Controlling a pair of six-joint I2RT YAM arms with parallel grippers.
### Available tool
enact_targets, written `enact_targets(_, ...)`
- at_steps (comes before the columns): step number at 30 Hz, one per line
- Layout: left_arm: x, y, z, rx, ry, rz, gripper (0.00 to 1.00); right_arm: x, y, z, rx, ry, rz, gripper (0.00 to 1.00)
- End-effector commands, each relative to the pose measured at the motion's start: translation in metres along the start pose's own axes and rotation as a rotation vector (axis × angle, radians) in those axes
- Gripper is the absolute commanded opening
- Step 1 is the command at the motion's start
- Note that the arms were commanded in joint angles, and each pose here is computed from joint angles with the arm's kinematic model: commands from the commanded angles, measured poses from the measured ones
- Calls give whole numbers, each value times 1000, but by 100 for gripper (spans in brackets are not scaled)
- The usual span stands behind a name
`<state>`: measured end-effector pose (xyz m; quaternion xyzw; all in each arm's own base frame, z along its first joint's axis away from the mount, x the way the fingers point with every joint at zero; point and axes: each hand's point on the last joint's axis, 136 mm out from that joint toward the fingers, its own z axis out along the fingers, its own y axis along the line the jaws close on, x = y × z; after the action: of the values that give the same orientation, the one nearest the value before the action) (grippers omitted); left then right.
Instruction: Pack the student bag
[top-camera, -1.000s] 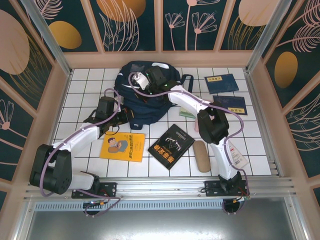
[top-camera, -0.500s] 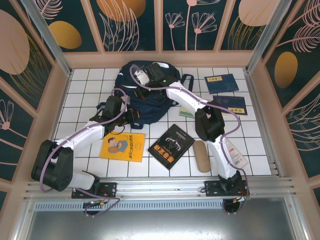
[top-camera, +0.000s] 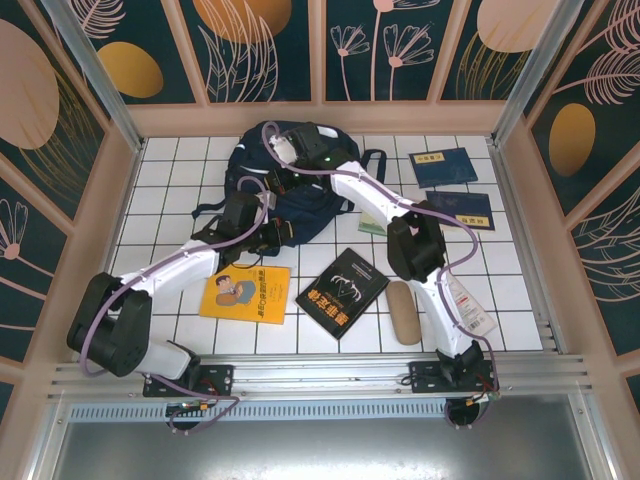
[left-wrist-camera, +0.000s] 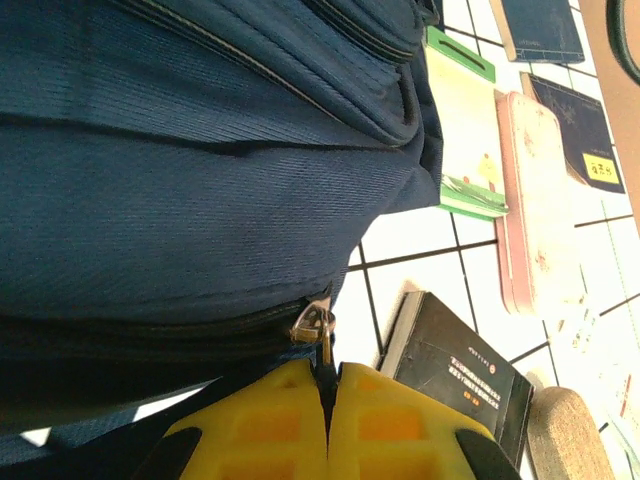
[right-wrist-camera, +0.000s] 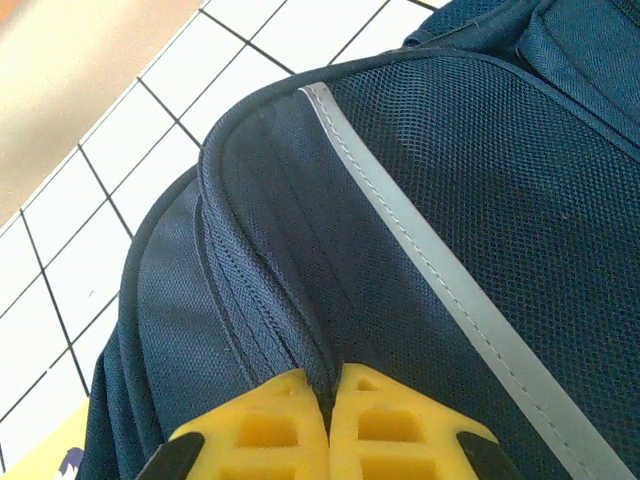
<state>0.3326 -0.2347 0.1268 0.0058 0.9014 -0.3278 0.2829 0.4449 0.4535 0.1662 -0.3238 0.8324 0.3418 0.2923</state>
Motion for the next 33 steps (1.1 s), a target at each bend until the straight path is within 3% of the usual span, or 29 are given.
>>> enact_targets(1, -3, -32, 6, 92, 7, 40, 2, -27, 14, -5, -44, -75, 26, 0)
enact_targets(20, 8, -48, 38, 95, 36, 71, 5, -36, 32, -4, -129, -93, 224, 0)
enact_targets(26, 9, -38, 30, 42, 12, 94, 2, -45, 24, -10, -118, -136, 387, 0)
enact_targets(33, -4, -21, 2, -88, -77, 149, 0, -62, 15, -35, -1, -210, 410, 0)
